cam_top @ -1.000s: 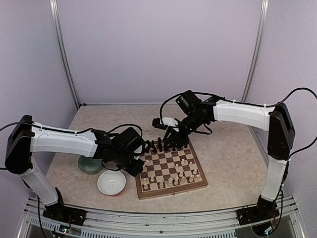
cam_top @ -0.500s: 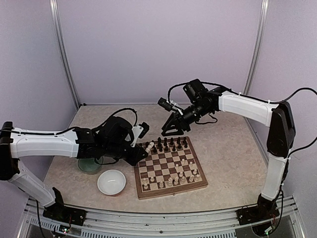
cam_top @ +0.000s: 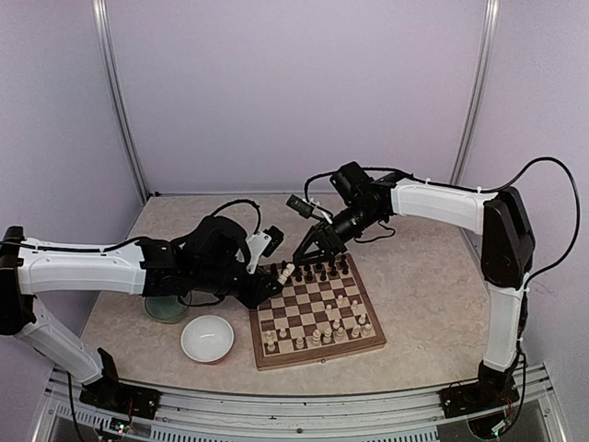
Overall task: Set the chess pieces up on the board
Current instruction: Pick up the knight from the chess pile, then place the knight on b1.
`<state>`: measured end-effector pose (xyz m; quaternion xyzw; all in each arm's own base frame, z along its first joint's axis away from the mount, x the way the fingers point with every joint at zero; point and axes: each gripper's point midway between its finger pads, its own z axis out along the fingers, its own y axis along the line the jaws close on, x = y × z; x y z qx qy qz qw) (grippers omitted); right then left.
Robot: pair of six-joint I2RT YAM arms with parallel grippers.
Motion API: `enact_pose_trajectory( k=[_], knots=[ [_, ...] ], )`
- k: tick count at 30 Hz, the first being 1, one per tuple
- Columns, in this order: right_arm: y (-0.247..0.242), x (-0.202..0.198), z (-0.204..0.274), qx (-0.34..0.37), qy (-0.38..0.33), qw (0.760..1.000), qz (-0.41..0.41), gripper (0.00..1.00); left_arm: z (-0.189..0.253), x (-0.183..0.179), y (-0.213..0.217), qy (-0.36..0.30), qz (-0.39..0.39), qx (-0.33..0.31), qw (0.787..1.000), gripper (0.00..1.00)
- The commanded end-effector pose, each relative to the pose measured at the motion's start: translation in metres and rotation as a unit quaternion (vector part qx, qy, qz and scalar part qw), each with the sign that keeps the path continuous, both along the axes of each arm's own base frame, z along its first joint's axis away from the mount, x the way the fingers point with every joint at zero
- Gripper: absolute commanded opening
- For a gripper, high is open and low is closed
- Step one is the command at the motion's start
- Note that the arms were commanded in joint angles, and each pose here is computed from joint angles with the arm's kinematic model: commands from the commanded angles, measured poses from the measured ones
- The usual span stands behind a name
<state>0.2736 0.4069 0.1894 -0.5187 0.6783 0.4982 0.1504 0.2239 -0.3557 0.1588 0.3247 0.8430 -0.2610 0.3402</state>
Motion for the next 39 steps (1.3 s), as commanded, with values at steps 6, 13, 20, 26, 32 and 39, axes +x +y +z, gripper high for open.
enact_pose_trajectory(
  k=[6, 13, 20, 26, 32, 39],
  knots=[
    [0.017, -0.022, 0.003, 0.024, 0.037, 0.998, 0.042, 0.37, 0.016, 0.0, -0.016, -0.015, -0.019, -0.019, 1.0, 0.04],
    [0.017, -0.029, 0.002, 0.028, 0.046, 0.997, 0.055, 0.18, 0.016, 0.0, -0.015, -0.017, -0.015, -0.016, 1.0, 0.04],
    [0.013, -0.024, 0.013, 0.021, -0.003, 0.999, 0.047, 0.0, 0.01, 0.001, -0.011, -0.015, -0.011, 0.001, 1.0, 0.04],
    [-0.006, 0.001, 0.029, -0.03, -0.164, 0.986, -0.011, 0.0, 0.017, 0.017, 0.014, -0.021, 0.015, 0.033, 0.999, 0.04],
    [-0.018, -0.014, 0.025, -0.057, -0.241, 0.969, -0.008, 0.0, 0.06, 0.07, 0.061, -0.037, 0.084, 0.025, 0.995, 0.04],
    [-0.002, -0.085, -0.02, -0.102, -0.31, 0.939, 0.104, 0.0, 0.129, 0.137, 0.075, -0.101, 0.129, -0.011, 0.987, 0.04]
  ],
)
